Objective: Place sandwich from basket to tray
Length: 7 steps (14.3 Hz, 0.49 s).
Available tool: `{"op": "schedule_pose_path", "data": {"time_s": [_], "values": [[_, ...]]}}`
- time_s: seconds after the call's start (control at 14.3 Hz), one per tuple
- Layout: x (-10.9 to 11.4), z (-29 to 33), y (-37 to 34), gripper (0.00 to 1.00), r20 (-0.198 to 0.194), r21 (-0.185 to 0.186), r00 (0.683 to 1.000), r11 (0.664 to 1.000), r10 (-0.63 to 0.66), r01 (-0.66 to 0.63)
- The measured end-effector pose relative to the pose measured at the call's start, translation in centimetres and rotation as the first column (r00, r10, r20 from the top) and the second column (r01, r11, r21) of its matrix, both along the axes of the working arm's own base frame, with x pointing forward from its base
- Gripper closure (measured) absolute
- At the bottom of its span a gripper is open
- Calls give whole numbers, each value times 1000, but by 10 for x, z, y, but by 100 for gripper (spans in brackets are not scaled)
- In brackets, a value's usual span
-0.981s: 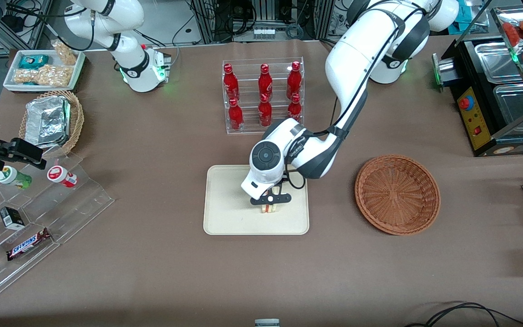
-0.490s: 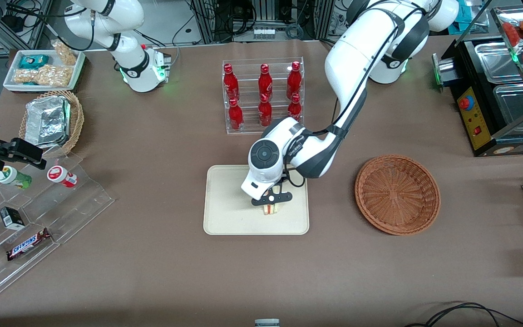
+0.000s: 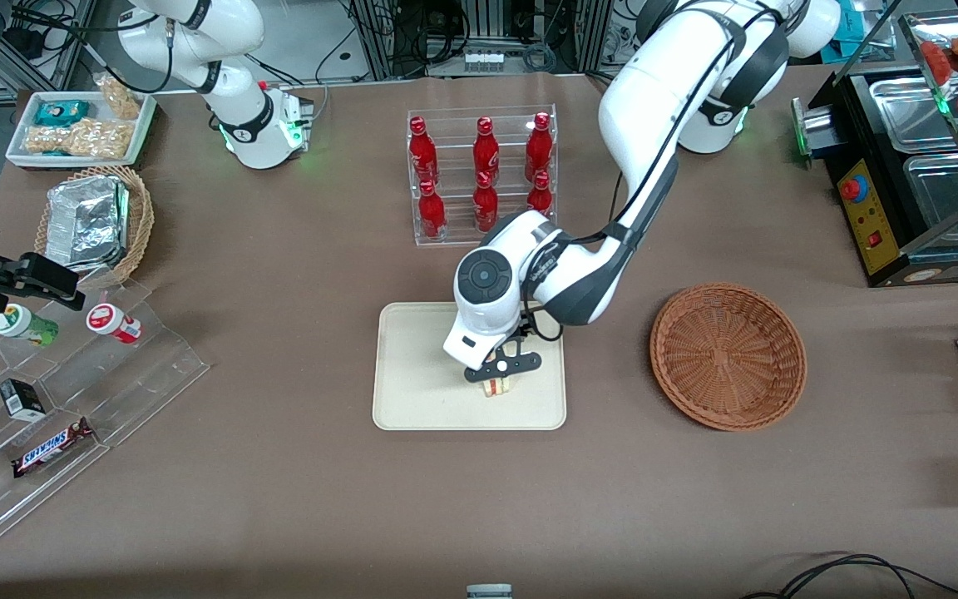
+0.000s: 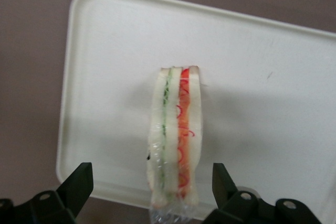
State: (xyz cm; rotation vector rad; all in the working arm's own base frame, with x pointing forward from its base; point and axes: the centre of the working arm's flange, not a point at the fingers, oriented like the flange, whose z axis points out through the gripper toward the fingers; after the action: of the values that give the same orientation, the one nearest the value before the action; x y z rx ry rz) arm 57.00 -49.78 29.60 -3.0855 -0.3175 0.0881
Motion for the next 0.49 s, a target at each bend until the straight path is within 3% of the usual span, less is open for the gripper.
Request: {"op": "schedule_pose_path", "data": {"time_s": [0.21,0.49], "values": [[21,81,41,0,17,-4,998,999,52,-52],[21,183,124,0,-35,-23,998,998,56,-57]]}}
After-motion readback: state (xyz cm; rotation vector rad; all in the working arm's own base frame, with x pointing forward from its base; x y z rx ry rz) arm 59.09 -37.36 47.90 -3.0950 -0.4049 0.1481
